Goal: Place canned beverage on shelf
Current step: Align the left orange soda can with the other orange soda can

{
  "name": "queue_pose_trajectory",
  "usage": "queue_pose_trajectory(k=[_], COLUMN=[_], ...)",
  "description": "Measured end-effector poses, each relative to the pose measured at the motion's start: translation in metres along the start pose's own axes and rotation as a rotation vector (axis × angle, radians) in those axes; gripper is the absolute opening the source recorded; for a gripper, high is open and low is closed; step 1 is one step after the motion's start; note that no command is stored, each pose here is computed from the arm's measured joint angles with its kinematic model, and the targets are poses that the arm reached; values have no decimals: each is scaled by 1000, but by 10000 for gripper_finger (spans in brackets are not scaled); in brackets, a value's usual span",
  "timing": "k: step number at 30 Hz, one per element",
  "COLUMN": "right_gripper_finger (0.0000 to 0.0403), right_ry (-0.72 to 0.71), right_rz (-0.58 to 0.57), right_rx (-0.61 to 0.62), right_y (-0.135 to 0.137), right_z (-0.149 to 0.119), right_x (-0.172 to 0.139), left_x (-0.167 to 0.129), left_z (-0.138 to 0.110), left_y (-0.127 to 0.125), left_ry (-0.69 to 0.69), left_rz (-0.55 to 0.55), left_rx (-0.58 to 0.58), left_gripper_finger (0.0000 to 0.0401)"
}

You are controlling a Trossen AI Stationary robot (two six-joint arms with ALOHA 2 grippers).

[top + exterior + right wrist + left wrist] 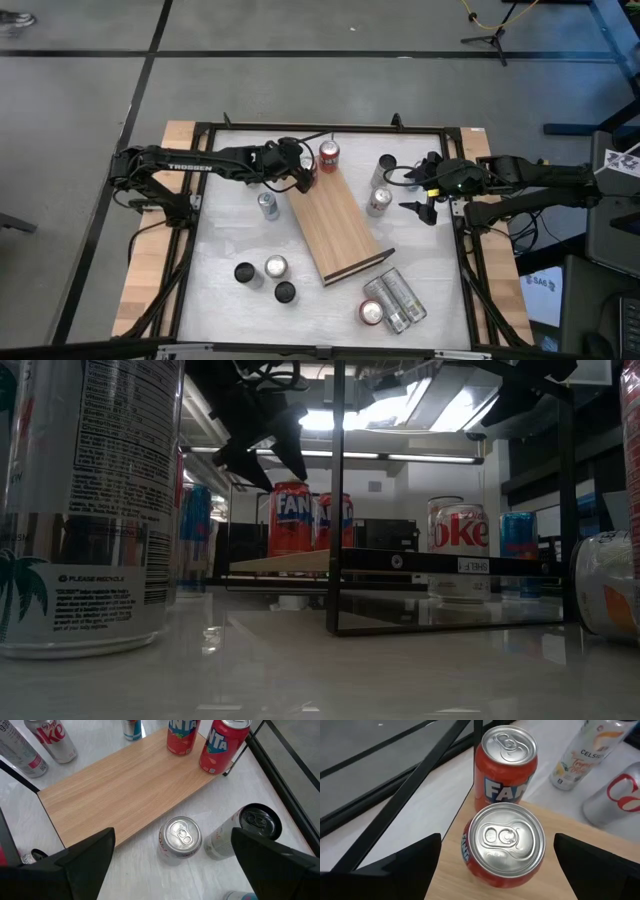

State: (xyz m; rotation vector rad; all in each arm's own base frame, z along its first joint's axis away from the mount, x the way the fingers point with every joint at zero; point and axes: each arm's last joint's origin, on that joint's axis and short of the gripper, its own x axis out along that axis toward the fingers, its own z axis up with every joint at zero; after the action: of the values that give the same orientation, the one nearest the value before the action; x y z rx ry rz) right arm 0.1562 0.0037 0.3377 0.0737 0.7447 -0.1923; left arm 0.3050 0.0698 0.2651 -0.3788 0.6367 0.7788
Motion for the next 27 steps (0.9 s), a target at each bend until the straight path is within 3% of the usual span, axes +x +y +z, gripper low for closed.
queue_pose_trajectory(k=[8,27], right_gripper_finger=[392,392], right_ry=[0,0], right_rz=[0,0], right_rx=[0,-10], right_y=[0,0], right_z=[0,0], right_x=[0,0], left_x=[1,24], left_z=[0,-10], left_y=[0,-8], left_ry=[-12,15], left_rz=[26,48], left_rx=[-47,-21], left_gripper_finger=[379,371])
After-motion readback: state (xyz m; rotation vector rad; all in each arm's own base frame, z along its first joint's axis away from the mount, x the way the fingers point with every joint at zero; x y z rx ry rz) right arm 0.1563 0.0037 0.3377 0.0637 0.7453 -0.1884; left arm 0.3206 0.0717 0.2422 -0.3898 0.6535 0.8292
